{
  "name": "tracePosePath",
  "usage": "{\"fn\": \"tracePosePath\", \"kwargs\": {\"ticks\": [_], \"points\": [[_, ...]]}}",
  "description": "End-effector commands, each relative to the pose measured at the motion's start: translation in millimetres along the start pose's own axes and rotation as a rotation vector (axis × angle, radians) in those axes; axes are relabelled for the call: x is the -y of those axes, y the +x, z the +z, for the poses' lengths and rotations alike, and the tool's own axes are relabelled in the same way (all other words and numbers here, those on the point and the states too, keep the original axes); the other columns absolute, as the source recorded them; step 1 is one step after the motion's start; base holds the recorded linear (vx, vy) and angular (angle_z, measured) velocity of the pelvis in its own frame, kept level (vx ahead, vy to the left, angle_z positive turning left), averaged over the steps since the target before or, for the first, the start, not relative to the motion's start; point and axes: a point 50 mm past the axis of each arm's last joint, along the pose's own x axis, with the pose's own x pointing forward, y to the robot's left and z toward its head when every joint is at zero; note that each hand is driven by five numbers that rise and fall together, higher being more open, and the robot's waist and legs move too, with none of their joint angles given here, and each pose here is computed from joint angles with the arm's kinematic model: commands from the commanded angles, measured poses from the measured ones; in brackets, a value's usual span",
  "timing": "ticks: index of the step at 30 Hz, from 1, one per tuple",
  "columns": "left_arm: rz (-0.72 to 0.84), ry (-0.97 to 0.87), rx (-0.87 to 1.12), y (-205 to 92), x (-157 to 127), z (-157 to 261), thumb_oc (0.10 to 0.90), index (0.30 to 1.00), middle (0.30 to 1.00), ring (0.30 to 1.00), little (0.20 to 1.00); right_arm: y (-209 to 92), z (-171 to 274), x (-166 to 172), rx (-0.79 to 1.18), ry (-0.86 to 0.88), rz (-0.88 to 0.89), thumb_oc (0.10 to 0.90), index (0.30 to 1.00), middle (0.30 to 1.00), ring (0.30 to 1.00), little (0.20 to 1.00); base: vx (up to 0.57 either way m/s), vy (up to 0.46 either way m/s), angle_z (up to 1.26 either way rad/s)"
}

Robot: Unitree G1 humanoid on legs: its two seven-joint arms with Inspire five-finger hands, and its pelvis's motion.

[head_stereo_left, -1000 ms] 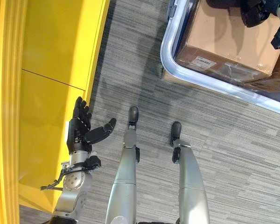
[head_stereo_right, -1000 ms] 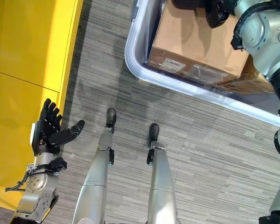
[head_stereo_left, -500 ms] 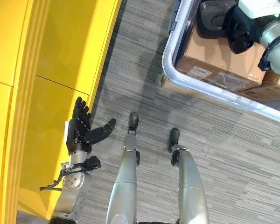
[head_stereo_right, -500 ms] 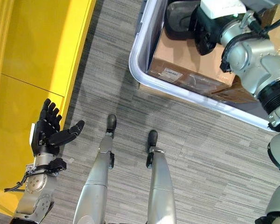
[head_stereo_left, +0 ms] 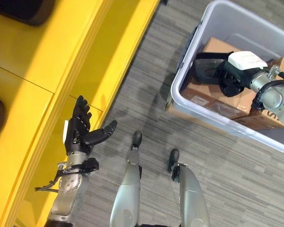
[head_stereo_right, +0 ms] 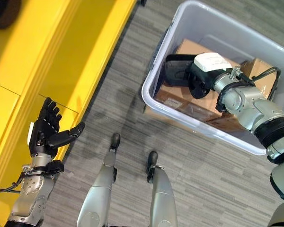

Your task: Move parts from the plastic box to the shelf.

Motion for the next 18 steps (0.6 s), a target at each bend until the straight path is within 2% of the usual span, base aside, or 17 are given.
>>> {"fn": "tracePosePath", "kwargs": {"ticks": [1,7,13,18], "points": [[-0.068,0.064,0.180,7.4,-0.1,32.5,0.900,1.000,1.000,1.000,1.000,-9.6,-14.1,57.8,-0.035,-0.039,-0.207,0.400,0.300,0.300,0.300,0.300,0.09,-0.018,0.20],[-0.109,0.144,0.189,7.2,-2.0,37.5,0.900,1.000,1.000,1.000,1.000,-23.9,-14.7,46.1,0.002,-0.032,-0.156,0.400,0.300,0.300,0.300,0.300,0.10,-0.018,0.04],[-0.143,0.300,0.245,10.6,-7.0,51.3,0.900,1.000,1.000,1.000,1.000,-39.8,-7.6,38.5,0.072,-0.017,-0.110,0.400,0.300,0.300,0.300,0.300,0.09,0.005,0.05],[-0.151,0.502,0.287,14.0,-19.1,62.5,0.900,1.000,1.000,1.000,1.000,-58.2,-5.3,27.2,0.115,0.055,-0.044,0.400,0.300,0.300,0.300,0.300,0.15,0.003,-0.03]]}}
